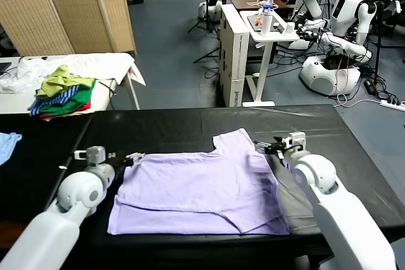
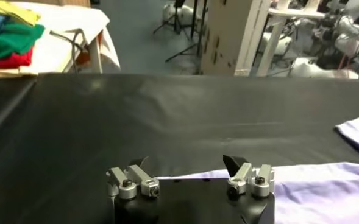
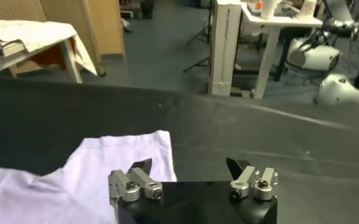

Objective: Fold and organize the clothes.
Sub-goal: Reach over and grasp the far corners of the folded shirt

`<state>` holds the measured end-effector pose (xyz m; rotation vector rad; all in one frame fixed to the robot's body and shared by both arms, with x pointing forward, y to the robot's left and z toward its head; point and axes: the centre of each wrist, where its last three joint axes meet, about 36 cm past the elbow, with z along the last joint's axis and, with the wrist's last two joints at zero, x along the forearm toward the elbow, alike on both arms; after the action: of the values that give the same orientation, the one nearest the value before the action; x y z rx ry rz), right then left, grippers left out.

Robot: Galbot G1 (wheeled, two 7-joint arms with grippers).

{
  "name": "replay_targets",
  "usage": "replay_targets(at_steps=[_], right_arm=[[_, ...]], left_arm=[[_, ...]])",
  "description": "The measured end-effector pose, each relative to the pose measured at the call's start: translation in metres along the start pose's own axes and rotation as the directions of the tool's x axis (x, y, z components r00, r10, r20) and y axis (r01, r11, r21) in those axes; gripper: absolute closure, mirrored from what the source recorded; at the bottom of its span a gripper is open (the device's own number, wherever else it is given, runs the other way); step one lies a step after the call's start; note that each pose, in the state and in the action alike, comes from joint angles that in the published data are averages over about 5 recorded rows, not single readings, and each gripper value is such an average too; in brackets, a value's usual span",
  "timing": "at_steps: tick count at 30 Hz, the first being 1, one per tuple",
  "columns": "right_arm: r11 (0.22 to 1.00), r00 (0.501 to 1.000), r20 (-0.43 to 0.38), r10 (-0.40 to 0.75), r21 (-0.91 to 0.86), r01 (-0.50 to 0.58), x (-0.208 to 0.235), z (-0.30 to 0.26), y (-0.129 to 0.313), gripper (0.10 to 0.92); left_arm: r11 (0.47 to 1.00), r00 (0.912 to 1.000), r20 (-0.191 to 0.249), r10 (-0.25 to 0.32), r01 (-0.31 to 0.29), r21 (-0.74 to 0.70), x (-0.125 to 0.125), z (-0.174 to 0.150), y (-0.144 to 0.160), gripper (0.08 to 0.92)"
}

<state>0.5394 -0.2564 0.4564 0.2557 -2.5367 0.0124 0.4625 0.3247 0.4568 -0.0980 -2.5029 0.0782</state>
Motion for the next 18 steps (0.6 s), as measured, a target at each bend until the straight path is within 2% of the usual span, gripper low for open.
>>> replay_targets(at_steps=[5, 14, 18], right_arm=[[1.0, 1.0, -0.01, -0.004, -0.004, 0.004, -0.008, 0.0, 0.003, 0.149], [1.0, 1.0, -0.025, -0.015, -0.006, 0.015, -0.019, -0.001, 0.009, 0.257], [1.0, 0.999, -0.03, -0.015, -0.002, 0.015, -0.021, 0.001, 0.011, 0.307]], left_arm=[[1.0, 0.9998, -0.02, 0.007, -0.007, 0.014, -0.002, 0.001, 0.001, 0.092], [0.999, 0.9986, -0.052, 0.008, -0.006, 0.035, -0.007, 0.004, 0.004, 0.092], [0.999, 0.9983, -0.058, 0.009, -0.006, 0.043, -0.009, 0.004, 0.005, 0.127]])
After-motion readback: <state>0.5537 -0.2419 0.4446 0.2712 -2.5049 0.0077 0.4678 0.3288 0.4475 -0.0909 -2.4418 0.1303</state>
